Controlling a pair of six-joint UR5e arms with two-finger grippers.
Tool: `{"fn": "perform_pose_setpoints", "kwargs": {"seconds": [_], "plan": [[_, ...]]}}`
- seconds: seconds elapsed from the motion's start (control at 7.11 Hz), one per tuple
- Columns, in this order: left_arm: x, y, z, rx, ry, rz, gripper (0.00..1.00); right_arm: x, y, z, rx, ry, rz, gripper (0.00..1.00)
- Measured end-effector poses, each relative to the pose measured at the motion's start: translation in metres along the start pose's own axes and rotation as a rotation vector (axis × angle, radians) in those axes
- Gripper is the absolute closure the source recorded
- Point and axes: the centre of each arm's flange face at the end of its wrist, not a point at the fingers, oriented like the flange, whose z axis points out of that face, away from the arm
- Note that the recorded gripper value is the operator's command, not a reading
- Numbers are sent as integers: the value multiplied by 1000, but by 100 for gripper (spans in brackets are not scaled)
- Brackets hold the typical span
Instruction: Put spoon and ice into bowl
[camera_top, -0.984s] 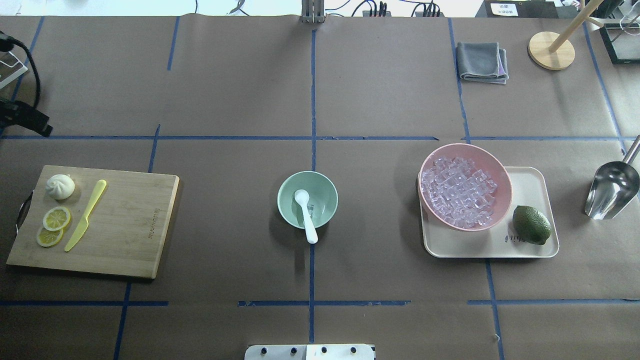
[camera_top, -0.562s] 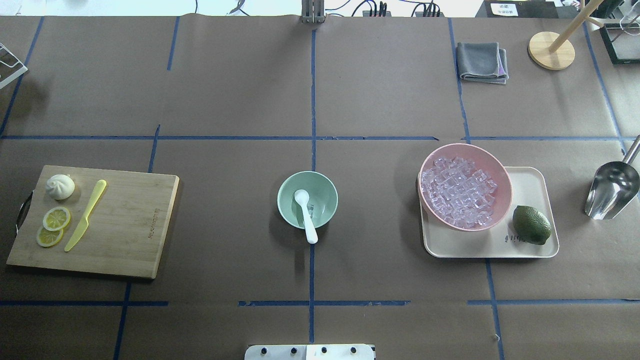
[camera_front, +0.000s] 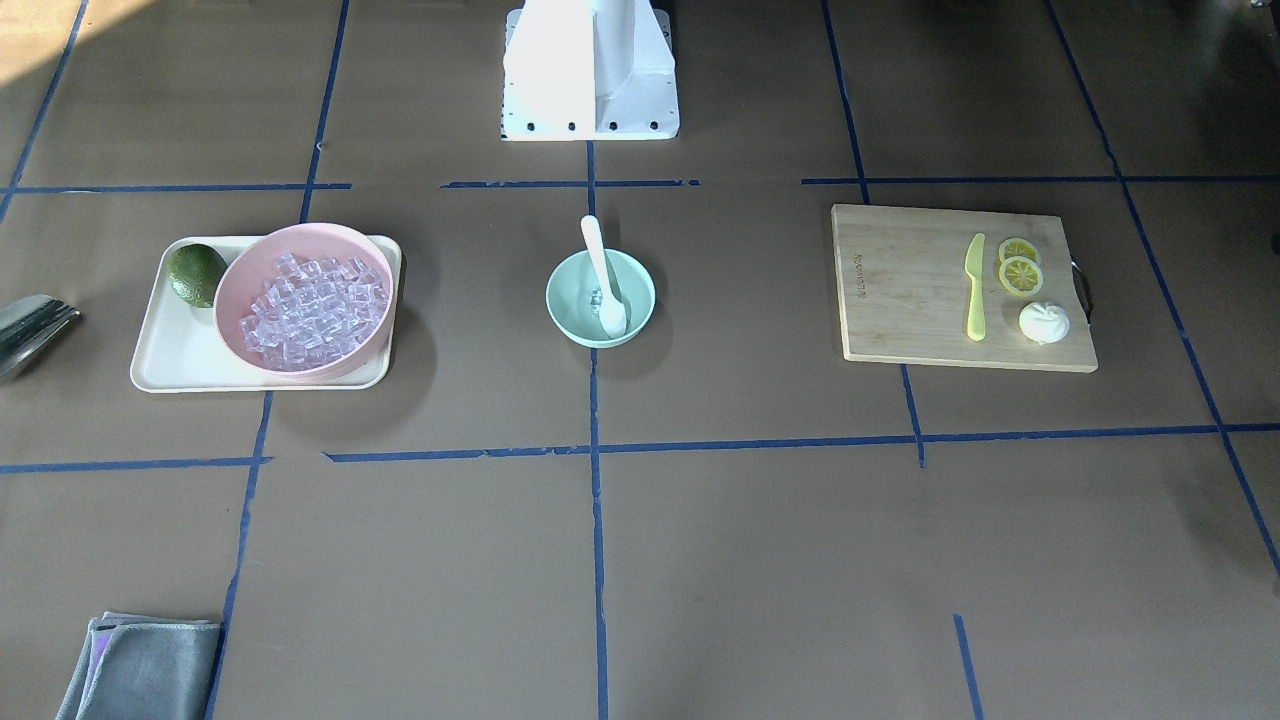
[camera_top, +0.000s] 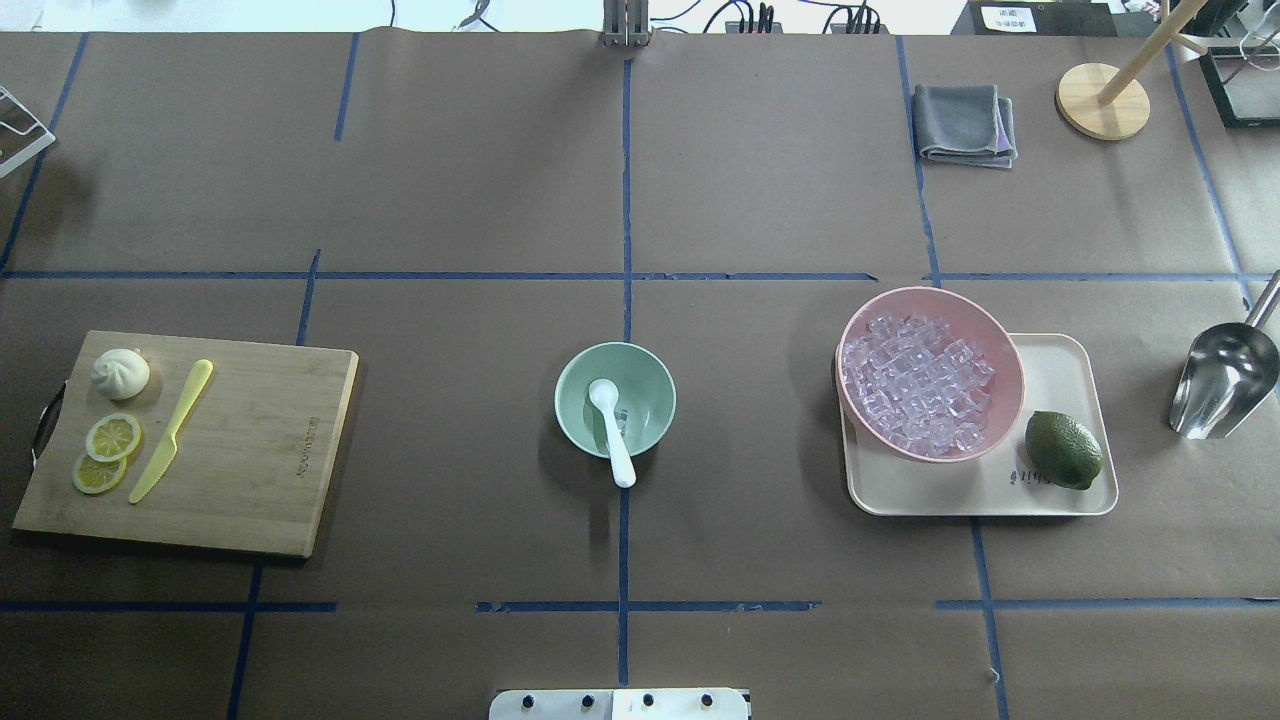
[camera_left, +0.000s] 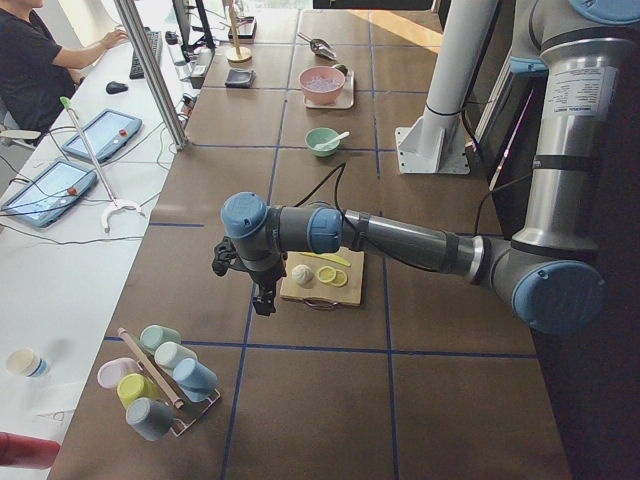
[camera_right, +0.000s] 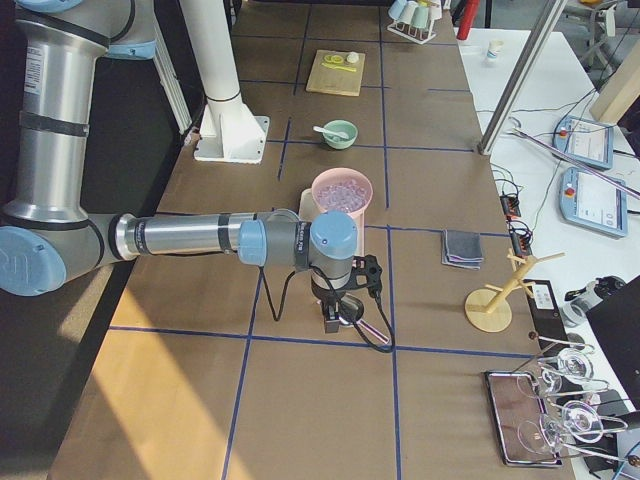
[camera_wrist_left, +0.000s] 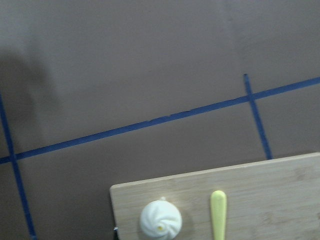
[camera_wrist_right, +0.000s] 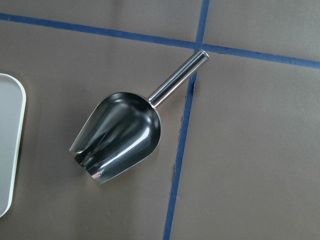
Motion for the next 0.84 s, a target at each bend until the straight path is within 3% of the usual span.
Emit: {"fn": "perform_pose_setpoints", "kwargs": {"seconds": [0.84], "plan": [[-27,38,3,-3,-16,-43,0,-2,-2,-2,3,-14,15,0]]}}
